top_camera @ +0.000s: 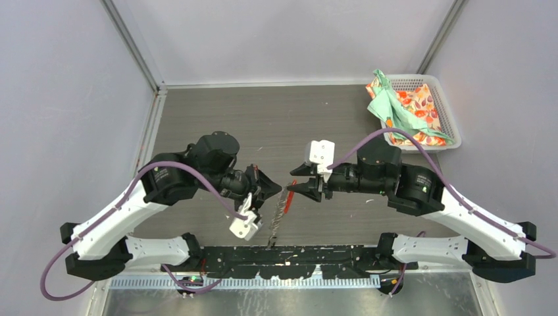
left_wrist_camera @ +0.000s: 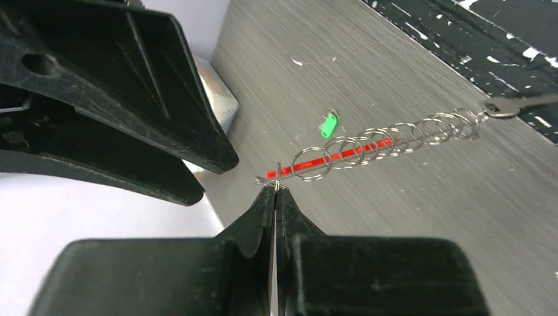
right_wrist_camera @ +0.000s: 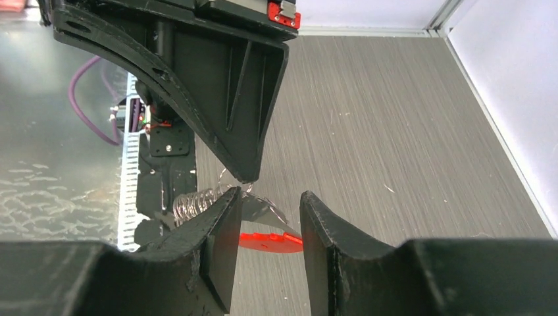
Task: Put the keys on the keyring
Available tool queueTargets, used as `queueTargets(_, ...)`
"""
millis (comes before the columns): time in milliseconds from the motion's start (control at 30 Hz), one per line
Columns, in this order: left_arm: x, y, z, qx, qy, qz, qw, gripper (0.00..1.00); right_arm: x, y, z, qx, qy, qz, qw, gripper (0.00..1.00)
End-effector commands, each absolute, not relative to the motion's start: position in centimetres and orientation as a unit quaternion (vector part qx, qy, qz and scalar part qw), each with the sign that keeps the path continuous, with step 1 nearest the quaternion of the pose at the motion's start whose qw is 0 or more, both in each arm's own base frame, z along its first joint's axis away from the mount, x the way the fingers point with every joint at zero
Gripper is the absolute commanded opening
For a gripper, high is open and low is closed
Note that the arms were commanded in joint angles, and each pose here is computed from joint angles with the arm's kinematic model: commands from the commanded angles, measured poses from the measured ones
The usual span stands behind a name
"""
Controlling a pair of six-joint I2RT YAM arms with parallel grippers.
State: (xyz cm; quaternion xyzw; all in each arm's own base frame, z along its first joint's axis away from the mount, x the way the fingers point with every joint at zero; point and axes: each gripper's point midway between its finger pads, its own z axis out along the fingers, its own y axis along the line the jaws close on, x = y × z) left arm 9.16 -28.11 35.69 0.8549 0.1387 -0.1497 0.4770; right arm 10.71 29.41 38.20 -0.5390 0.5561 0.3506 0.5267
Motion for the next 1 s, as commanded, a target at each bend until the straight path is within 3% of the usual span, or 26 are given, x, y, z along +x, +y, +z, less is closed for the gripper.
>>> queueTargets(0, 10.2, -27.1, 35.5, 0.843, 0.243, -0.155, 0.455, 0.0, 11.1, 29.2, 39.7, -0.533, 0.547, 0.344, 0.546, 0.43)
queueTargets(167, 11.2, -27.2, 35.7, 0.806, 0.344, -0.173, 0.449, 0.0, 11.1, 29.4, 39.3, -0.531, 0.549, 0.341, 0.548, 0.43)
queueTargets(767, 10.7, -27.9, 37.0, 0.746, 0.407, -0.229, 0.475, 0.0, 11.1, 32.2, 36.6, -0.533, 0.551, 0.354, 0.536, 0.33)
queueTargets(967, 10.7, -28.1, 36.8, 0.74, 0.413, -0.237, 0.476, 0.0, 11.6, 32.4, 36.8, -0.522, 0.551, 0.347, 0.551, 0.22)
